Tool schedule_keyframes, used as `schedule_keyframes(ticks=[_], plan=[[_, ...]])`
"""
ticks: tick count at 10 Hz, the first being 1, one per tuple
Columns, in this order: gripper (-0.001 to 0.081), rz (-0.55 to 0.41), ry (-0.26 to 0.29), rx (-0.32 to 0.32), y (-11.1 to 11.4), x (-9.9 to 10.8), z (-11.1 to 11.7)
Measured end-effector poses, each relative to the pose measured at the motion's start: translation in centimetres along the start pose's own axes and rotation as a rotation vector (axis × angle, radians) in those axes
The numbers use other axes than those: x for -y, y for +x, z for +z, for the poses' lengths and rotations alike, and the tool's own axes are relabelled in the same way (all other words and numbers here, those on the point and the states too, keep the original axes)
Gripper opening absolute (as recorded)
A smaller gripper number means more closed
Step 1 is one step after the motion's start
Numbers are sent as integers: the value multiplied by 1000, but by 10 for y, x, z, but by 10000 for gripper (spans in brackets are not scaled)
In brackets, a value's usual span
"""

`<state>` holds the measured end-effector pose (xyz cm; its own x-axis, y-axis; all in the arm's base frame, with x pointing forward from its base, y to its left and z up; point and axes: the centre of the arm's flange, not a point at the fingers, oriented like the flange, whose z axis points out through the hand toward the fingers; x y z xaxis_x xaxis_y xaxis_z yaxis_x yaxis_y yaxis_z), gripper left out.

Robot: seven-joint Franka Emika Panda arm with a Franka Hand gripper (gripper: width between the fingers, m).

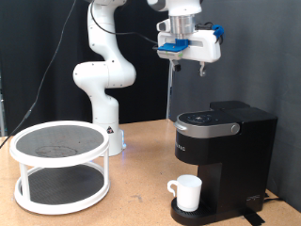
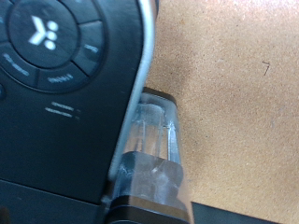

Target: Make a cup of coffee with the keurig machine

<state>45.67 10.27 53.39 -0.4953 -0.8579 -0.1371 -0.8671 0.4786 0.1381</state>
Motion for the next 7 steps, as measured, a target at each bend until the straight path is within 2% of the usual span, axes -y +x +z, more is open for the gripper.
schedule_keyframes(ticks=[2, 4, 7], plan=[[734, 45, -13, -11, -7, 26, -1], [734, 48, -41, -42, -14, 48, 3], [734, 2, -133, -89, -23, 67, 17]])
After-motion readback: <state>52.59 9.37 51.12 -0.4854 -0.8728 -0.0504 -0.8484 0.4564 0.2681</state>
